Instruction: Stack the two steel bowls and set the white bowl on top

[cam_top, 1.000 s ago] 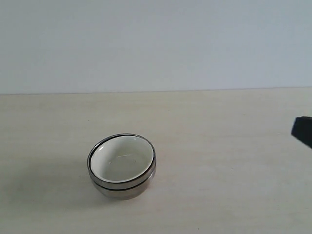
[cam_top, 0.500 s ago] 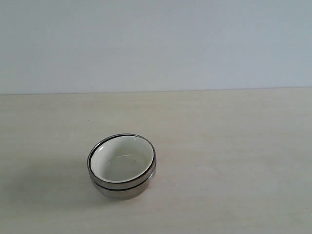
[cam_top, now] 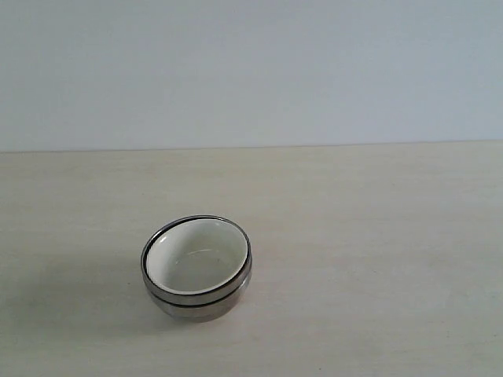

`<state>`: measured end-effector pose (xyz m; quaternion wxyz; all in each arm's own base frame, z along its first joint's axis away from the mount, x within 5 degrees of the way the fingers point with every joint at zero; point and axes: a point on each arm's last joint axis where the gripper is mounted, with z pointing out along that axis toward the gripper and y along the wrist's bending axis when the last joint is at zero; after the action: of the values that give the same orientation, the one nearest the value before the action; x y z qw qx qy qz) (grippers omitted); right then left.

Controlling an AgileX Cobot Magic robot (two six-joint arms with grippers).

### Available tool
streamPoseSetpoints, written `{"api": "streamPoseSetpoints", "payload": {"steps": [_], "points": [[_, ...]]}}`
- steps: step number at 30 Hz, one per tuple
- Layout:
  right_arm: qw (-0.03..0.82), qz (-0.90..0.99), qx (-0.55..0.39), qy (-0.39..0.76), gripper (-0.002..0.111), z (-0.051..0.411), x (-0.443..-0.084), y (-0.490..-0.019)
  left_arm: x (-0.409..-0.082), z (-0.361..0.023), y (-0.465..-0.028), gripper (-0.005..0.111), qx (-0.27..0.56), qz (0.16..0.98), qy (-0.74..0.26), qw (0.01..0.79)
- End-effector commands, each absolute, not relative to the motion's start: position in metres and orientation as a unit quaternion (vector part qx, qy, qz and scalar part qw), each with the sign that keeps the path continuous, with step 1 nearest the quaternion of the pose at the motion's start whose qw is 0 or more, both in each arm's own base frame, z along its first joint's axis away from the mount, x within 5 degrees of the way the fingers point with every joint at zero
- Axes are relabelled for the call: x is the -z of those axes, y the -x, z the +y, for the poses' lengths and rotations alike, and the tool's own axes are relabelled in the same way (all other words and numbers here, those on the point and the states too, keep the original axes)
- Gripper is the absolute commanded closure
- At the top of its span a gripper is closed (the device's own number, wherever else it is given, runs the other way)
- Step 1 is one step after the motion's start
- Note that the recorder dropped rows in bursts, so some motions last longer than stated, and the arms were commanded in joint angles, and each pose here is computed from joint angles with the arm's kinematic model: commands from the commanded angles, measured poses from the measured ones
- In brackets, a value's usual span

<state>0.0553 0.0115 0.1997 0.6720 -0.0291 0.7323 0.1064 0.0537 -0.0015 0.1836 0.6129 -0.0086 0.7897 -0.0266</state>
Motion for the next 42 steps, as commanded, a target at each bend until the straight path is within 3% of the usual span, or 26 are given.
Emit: {"api": "streamPoseSetpoints", "payload": {"steps": [1,42], "points": [[0.629,0.771,-0.059,0.084,0.108,0.0117,-0.1869,-0.0533,-0.1829,-0.0014,-0.0536,0.103,0.025,0.789,0.008,0.613],[0.605,0.789,-0.078,0.066,0.108,0.0123,-0.1821,-0.0520,-0.1829,-0.0014,-0.0536,0.103,0.025,0.789,0.008,0.613]]}}
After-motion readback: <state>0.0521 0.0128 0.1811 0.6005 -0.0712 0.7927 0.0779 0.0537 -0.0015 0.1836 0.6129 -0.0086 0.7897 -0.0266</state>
